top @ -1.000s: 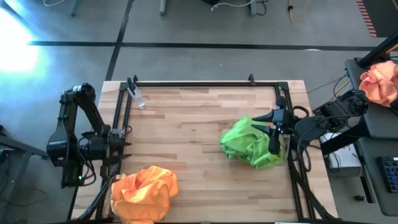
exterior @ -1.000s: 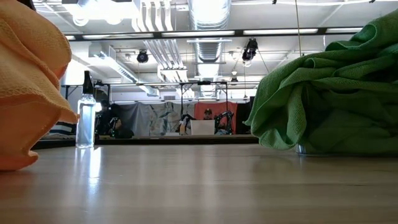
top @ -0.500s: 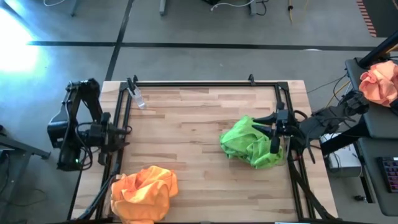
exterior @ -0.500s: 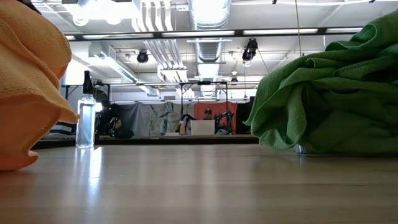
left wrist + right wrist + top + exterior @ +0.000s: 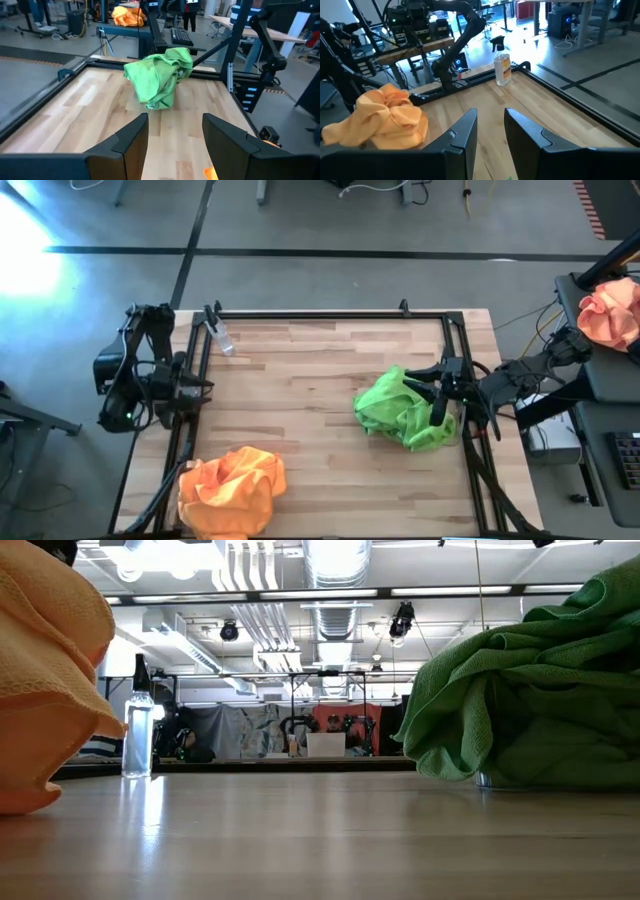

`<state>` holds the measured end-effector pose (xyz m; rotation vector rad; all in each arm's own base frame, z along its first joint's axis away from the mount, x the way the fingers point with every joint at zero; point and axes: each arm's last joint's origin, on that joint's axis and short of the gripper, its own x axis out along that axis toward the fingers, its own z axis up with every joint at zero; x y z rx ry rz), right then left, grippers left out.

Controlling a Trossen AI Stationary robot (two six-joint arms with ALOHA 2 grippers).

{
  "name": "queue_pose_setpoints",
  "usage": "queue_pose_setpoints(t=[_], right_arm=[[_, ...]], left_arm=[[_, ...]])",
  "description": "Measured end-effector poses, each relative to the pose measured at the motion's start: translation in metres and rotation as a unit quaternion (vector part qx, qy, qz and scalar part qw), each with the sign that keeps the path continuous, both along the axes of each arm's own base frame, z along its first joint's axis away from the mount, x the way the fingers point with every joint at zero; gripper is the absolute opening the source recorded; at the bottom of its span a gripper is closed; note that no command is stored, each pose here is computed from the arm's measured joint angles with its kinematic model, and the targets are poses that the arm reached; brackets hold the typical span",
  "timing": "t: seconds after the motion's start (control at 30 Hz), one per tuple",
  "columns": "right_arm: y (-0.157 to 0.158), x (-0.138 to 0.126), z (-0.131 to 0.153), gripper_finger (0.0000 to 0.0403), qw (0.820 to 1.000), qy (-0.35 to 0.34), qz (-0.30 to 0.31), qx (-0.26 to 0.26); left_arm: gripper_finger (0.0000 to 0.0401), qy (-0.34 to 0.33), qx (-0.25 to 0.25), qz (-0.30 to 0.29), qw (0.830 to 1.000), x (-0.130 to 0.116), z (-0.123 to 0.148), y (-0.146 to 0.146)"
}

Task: Sort microfiber towel by color & place in baskets
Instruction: Return to Home Position

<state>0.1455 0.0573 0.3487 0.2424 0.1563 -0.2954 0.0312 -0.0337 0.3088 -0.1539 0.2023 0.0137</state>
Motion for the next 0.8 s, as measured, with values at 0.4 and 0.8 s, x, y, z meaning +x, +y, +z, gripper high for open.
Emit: queue_pose_setpoints(t=[0.4, 0.8], right_arm=[[0.0, -0.001, 0.003, 0.0091, 0.999, -0.011, -0.005, 0.032], [0.0, 0.0, 0.002, 0.0091, 0.999, -0.011, -0.004, 0.035]], left_arm=[[0.0171, -0.05, 0.028, 0.018, 0.998, 0.001, -0.009, -0.008], [0.0171, -0.096, -0.011, 0.06, 0.993, 0.003, -0.023, -0.009]])
